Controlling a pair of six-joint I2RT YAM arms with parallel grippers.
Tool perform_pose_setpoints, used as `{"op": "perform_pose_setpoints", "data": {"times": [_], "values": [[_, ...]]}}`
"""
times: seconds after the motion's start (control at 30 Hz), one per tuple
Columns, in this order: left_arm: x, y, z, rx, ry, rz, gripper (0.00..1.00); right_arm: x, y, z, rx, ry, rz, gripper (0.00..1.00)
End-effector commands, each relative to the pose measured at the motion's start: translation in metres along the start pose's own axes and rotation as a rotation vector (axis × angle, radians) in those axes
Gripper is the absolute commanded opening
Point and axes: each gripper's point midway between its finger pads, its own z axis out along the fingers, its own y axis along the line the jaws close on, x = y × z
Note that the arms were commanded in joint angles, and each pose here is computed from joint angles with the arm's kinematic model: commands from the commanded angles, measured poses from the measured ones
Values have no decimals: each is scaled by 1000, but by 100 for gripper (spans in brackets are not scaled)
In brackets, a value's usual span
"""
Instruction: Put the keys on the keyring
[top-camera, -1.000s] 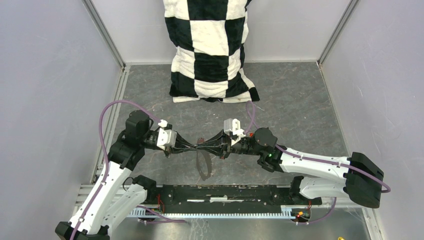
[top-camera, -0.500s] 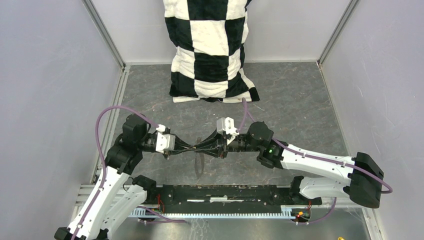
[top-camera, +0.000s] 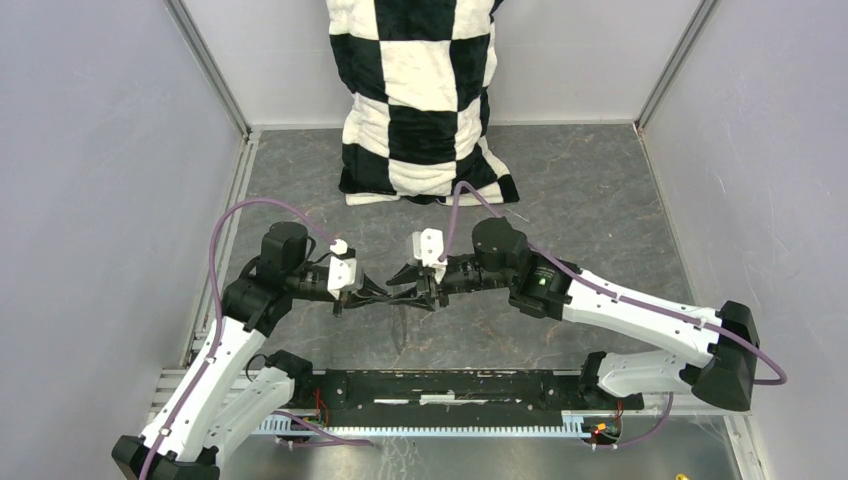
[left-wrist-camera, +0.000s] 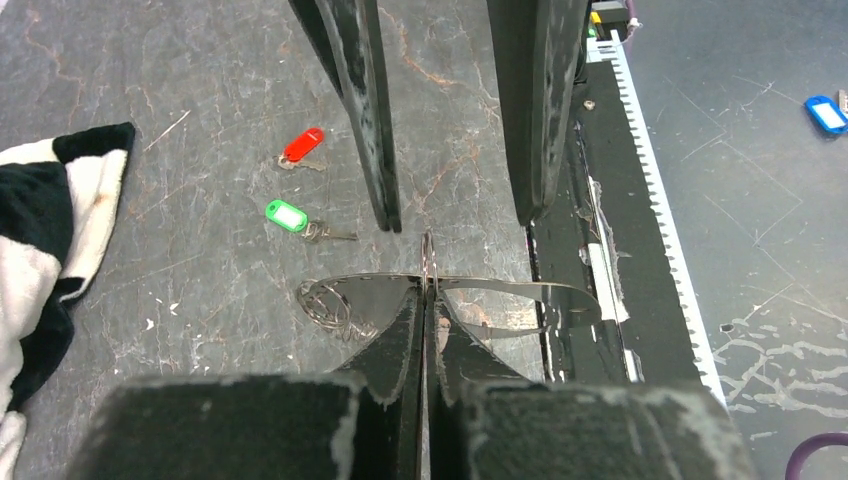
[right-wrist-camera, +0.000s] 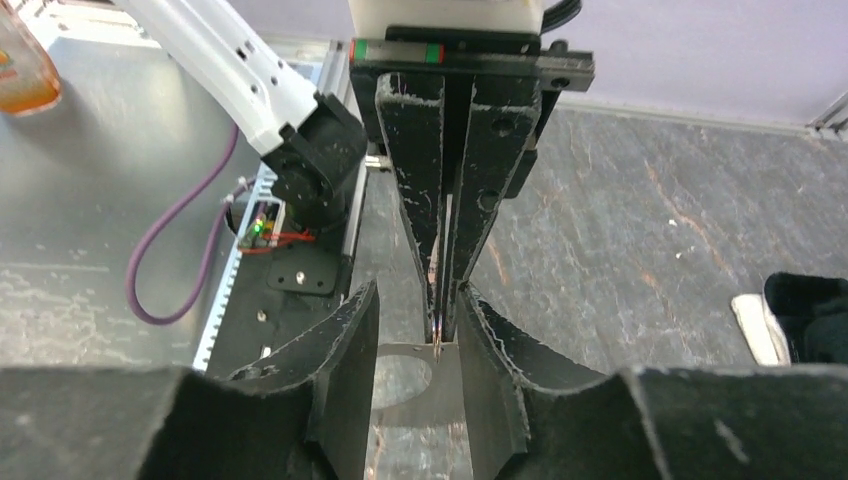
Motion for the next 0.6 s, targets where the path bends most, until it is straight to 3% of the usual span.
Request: {"op": "perform_pose_setpoints", "data": {"times": [0.0,0.17,0.57], "values": [[-15,5,-2,-10,-11,19,2,12,-3,-1,-30,120,-41,41],[-15,7,-1,-6,-9,-4,2,19,-10,3,-37,202,-64,39],[-17,4,-1,3,-17,3,2,17,-16,7,-44,237,-93,28]]}}
